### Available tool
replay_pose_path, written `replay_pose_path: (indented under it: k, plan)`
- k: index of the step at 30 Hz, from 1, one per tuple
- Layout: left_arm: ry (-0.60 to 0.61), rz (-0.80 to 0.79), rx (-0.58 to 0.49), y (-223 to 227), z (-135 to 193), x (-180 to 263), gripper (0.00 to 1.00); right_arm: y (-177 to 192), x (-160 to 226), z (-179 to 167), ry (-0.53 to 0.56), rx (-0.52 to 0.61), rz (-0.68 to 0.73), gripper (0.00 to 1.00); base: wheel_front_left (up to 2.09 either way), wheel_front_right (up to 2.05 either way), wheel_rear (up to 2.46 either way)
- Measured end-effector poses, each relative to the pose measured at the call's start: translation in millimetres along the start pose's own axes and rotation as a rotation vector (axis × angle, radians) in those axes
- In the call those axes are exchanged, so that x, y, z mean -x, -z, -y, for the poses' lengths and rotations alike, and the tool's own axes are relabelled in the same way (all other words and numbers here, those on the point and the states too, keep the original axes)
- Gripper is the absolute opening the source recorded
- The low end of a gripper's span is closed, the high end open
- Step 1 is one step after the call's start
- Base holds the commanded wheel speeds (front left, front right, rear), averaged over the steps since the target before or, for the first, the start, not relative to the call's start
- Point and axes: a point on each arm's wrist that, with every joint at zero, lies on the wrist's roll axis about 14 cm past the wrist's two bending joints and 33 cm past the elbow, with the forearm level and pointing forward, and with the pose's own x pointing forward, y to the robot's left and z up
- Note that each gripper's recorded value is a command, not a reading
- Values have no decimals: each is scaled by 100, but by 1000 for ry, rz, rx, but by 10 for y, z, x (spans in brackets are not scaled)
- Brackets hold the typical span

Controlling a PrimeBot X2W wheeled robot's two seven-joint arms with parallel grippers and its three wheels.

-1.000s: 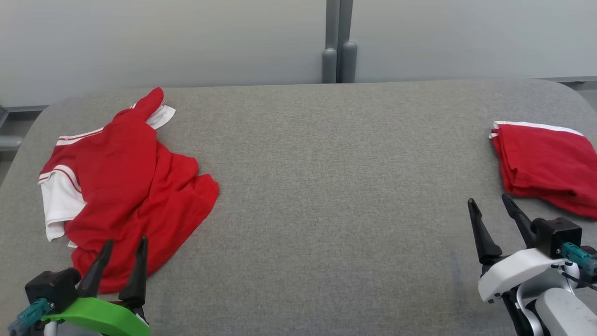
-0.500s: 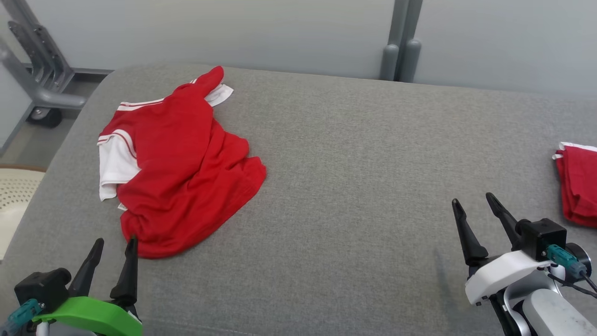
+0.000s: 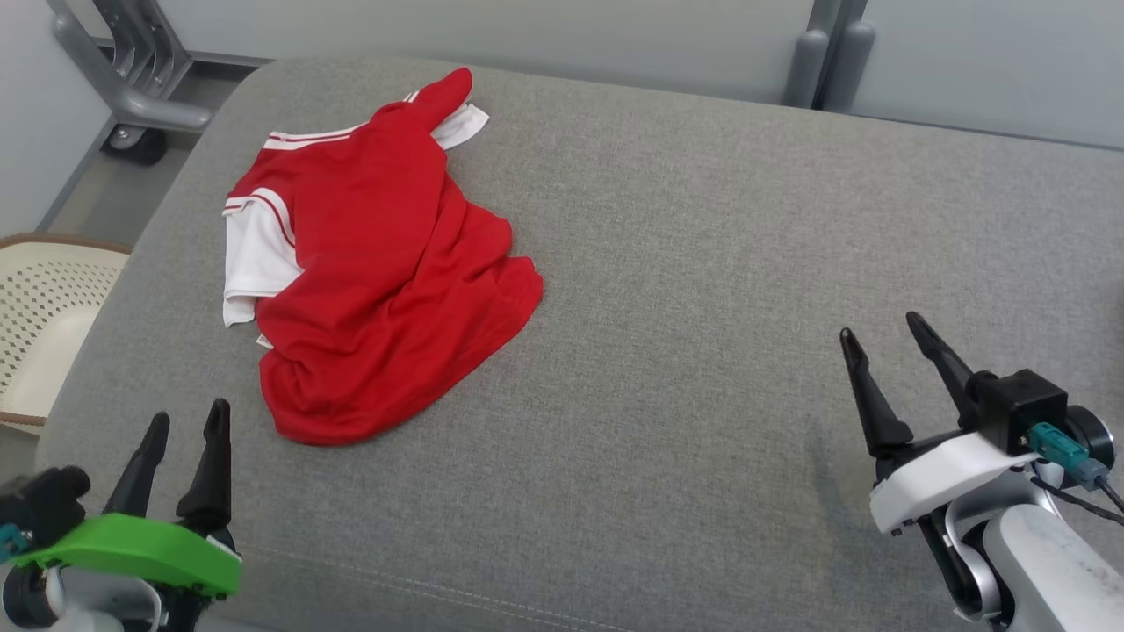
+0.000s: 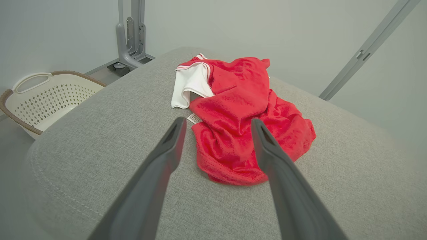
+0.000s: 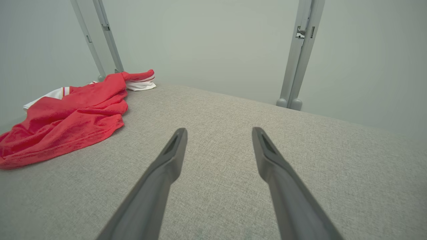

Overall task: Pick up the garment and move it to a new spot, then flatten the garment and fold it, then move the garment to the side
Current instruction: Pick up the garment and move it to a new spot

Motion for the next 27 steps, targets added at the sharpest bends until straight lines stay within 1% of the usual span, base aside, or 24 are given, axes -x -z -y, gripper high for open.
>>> replay_pose_path:
  k: [3, 8, 12, 17, 21, 23, 27]
  plan:
    - [14, -32, 22, -23, 82, -192, 100, 22, -72, 105, 11, 1, -4, 100, 0, 0, 0]
    - [17, -134, 31, 52, 155, -479, 100, 98, -196, 180, 6, -8, -21, 100, 0, 0, 0]
    - [-18, -221, 86, 190, 160, -680, 100, 171, -284, 221, 8, -35, -33, 100, 0, 0, 0]
    - [-50, -278, 95, 272, 158, -971, 100, 218, -398, 280, 10, -56, -29, 100, 0, 0, 0]
    - [-51, -339, 138, 429, 243, -1182, 100, 339, -429, 375, 22, -62, -56, 100, 0, 0, 0]
    - [-56, -377, 141, 540, 254, -1268, 100, 390, -450, 433, 29, -60, -62, 100, 0, 0, 0]
    - [-87, -395, 132, 650, 195, -1457, 100, 416, -538, 551, 41, -55, -52, 100, 0, 0, 0]
